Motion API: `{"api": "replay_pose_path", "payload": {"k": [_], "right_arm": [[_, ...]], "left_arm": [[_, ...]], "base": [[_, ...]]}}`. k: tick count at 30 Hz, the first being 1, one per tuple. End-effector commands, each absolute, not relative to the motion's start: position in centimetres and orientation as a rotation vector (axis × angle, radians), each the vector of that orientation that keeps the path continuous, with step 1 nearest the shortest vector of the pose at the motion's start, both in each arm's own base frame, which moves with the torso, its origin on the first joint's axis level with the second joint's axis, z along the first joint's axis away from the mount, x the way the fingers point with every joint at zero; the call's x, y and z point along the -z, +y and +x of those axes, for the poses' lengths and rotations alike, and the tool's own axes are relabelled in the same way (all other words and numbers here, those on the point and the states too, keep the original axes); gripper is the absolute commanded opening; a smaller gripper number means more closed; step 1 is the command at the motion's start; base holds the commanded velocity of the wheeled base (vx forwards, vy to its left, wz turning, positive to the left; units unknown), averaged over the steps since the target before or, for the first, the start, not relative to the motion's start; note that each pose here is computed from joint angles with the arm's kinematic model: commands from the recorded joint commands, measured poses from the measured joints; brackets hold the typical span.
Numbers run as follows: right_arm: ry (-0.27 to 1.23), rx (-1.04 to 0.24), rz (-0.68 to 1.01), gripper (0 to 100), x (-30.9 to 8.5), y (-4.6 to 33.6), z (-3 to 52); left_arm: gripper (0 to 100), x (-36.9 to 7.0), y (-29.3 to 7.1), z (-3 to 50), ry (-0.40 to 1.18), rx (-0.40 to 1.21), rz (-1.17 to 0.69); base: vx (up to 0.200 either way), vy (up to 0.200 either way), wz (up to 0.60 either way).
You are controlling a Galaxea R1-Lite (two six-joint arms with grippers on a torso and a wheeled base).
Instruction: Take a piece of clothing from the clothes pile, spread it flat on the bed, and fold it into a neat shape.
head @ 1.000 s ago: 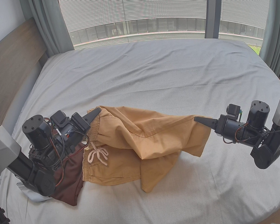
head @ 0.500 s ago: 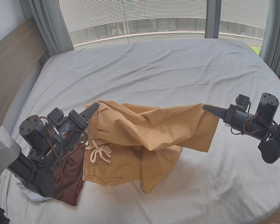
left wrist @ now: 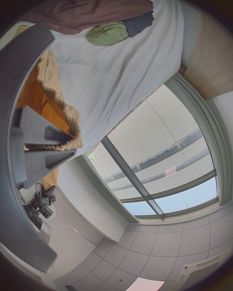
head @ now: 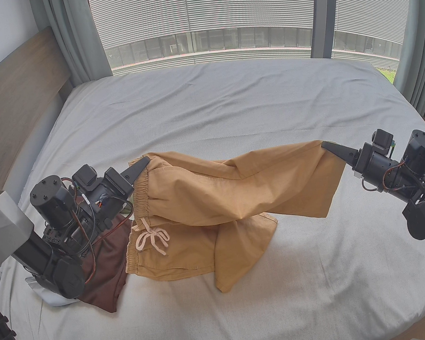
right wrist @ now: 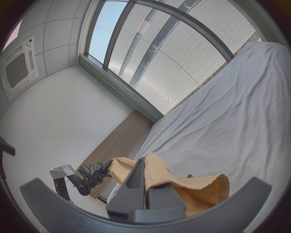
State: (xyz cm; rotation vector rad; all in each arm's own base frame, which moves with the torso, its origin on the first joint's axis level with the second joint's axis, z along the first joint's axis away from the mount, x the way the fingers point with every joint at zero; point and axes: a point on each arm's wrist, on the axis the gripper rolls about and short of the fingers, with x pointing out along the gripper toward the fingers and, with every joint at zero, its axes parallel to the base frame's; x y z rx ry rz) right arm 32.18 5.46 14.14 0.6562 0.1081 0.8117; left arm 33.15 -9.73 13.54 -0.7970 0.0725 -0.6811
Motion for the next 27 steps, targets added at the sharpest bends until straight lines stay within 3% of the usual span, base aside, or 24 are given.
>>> {"api": "replay_pose_path", "payload": {"k": [1, 27], "right_arm": [[0.085, -0.810, 0.650, 0, -14.8, 5.1, 31.9], [-0.014, -0.816, 0.649, 0, -18.8, 2.6, 29.9]], "left_arm": [[0, -13.4, -9.8, 33.2, 0.076, 0.681, -0.797], [0, -11.3, -10.2, 34.3, 0.118, 0.658, -0.790]], "base": [[0.000, 0.000, 0.00], [0.000, 0.000, 0.00]]}}
